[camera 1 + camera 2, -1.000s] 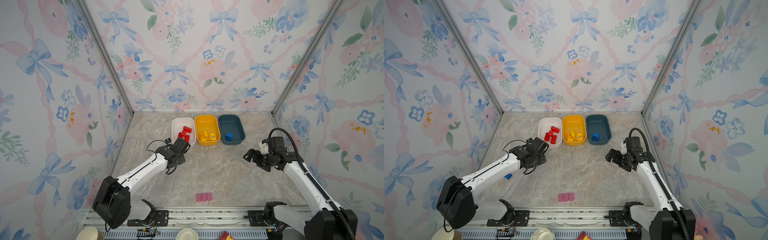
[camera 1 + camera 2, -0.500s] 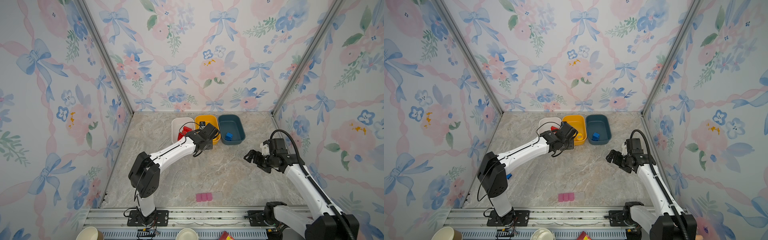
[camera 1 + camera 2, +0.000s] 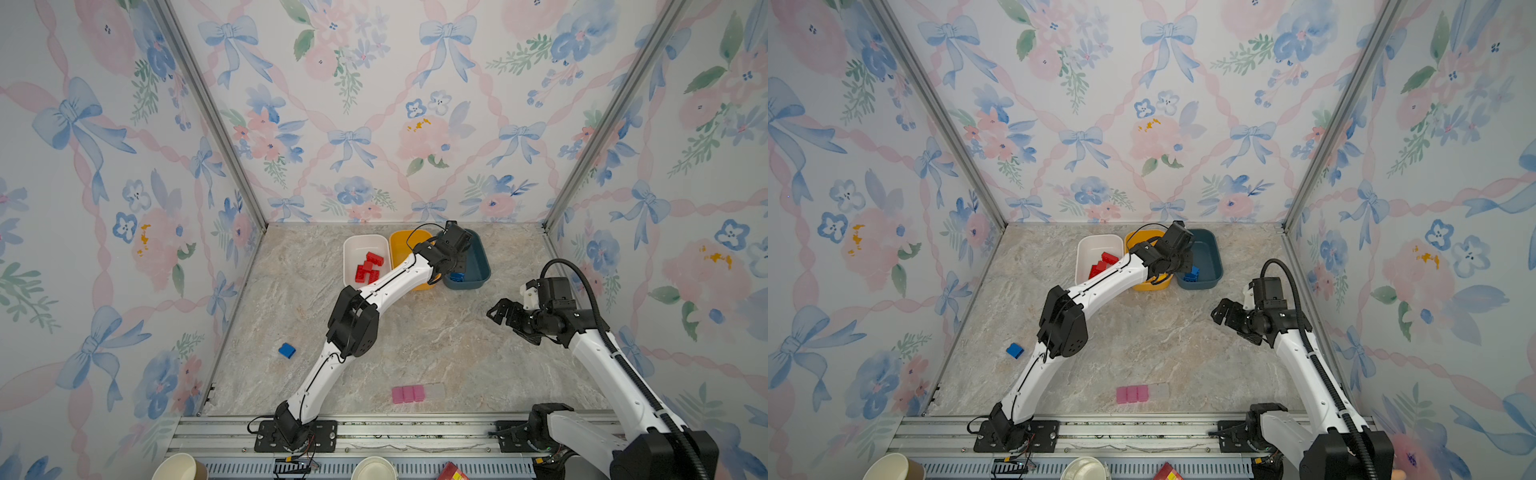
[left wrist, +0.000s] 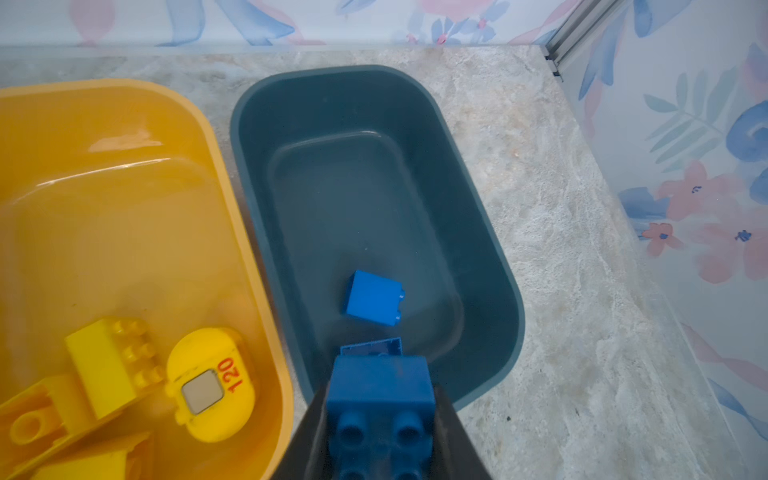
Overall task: Sort the legos into containers by color
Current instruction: 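Carry the blue brick over the teal tub and release it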
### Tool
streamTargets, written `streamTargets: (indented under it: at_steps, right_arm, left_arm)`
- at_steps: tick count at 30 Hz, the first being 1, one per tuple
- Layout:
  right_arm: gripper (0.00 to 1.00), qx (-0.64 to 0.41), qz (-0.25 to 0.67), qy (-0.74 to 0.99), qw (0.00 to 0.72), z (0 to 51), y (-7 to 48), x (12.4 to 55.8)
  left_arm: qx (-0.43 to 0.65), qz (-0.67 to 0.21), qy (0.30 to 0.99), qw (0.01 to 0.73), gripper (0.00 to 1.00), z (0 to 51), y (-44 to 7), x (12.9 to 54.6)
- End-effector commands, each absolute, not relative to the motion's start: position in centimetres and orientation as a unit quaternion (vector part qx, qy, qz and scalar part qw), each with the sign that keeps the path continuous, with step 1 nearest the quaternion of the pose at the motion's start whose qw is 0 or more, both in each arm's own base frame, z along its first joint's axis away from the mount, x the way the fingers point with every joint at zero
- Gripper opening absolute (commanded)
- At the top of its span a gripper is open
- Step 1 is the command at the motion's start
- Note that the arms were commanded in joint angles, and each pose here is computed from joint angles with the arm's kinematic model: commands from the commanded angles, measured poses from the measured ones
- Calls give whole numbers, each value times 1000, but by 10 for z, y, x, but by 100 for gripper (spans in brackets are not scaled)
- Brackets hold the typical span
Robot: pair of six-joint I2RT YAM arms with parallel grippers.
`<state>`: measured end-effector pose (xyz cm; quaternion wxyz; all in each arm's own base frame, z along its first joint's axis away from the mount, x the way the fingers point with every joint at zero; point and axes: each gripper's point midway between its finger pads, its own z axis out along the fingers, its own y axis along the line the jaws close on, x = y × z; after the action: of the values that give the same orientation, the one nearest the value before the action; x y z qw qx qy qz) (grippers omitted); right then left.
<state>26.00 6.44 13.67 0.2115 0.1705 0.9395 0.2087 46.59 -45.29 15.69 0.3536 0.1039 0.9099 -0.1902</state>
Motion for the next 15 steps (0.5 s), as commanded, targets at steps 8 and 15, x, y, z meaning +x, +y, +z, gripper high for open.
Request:
streamTargets:
  at_steps: [8, 15]
  right_arm:
    - [97, 172, 217, 936, 218, 141, 65, 259]
    - [97, 175, 219, 934, 221, 141, 66, 260]
  left_arm:
    - [137, -196, 911, 336, 41, 112, -470, 481]
    - [141, -199, 900, 361, 72, 139, -470, 483]
